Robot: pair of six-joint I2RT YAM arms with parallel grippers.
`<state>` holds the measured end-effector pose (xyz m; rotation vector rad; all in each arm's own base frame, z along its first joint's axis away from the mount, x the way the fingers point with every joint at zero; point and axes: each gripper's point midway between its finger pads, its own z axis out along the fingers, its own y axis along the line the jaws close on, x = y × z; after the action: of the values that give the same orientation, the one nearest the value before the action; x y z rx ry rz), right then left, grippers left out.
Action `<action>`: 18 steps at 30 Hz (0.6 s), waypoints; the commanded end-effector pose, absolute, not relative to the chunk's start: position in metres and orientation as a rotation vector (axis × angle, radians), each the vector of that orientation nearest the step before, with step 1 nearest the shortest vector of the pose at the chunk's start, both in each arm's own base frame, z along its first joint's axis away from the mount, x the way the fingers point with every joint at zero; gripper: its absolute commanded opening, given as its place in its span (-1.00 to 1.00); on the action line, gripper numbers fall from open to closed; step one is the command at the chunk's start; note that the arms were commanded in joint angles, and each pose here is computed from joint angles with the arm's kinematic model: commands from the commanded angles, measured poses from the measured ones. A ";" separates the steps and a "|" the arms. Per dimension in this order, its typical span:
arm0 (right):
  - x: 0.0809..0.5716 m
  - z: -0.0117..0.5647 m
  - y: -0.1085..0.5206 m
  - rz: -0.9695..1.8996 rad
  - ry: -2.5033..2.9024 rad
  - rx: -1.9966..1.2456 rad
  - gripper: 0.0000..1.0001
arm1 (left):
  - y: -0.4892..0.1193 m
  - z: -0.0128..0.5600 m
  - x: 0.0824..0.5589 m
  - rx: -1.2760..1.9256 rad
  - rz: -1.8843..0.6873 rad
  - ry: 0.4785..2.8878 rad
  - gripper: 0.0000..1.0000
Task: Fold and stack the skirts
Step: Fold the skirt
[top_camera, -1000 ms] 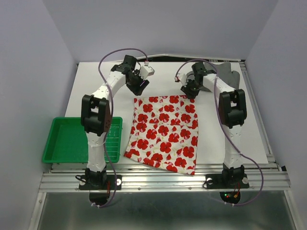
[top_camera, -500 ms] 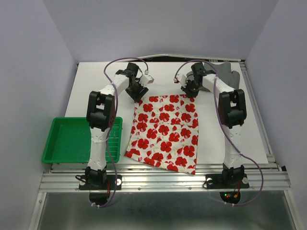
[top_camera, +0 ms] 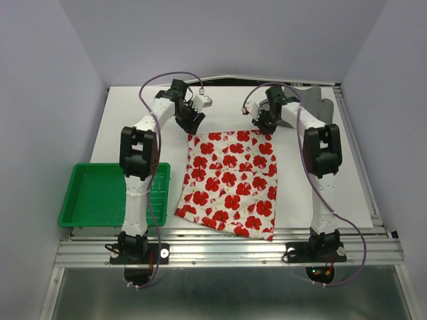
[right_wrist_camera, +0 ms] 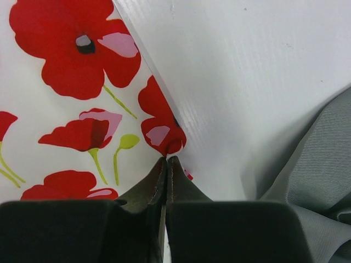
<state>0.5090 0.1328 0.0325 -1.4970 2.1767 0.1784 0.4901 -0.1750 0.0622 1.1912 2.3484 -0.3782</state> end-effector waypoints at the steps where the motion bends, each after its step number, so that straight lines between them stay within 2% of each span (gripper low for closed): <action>1: 0.525 0.041 0.130 0.117 2.151 -1.485 -0.99 | -0.172 0.063 0.490 1.184 -0.447 2.366 0.13; 9: 0.532 0.040 0.130 0.095 2.145 -1.475 -0.99 | -0.172 0.045 0.492 1.181 -0.458 2.398 -0.02; 12: 0.535 0.039 0.129 0.085 2.145 -1.469 -0.99 | -0.173 0.040 0.492 1.177 -0.471 2.407 -0.25; 13: 0.538 0.042 0.129 0.074 2.138 -1.462 -0.99 | -0.174 0.040 0.492 1.177 -0.477 2.405 -0.39; 15: 0.543 0.044 0.128 0.049 2.131 -1.451 -0.99 | -0.175 0.042 0.493 1.171 -0.481 2.397 -0.51; 16: 0.548 0.048 0.128 0.035 2.123 -1.437 -0.99 | -0.176 0.043 0.494 1.171 -0.483 2.392 -0.69; 18: 0.557 0.054 0.128 0.008 2.108 -1.411 -0.99 | -0.177 0.048 0.497 1.162 -0.486 2.378 -0.91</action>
<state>0.5260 0.1281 0.0350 -1.4762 2.1732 0.1027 0.4907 -0.1731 0.0307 1.1702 2.4174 -0.4675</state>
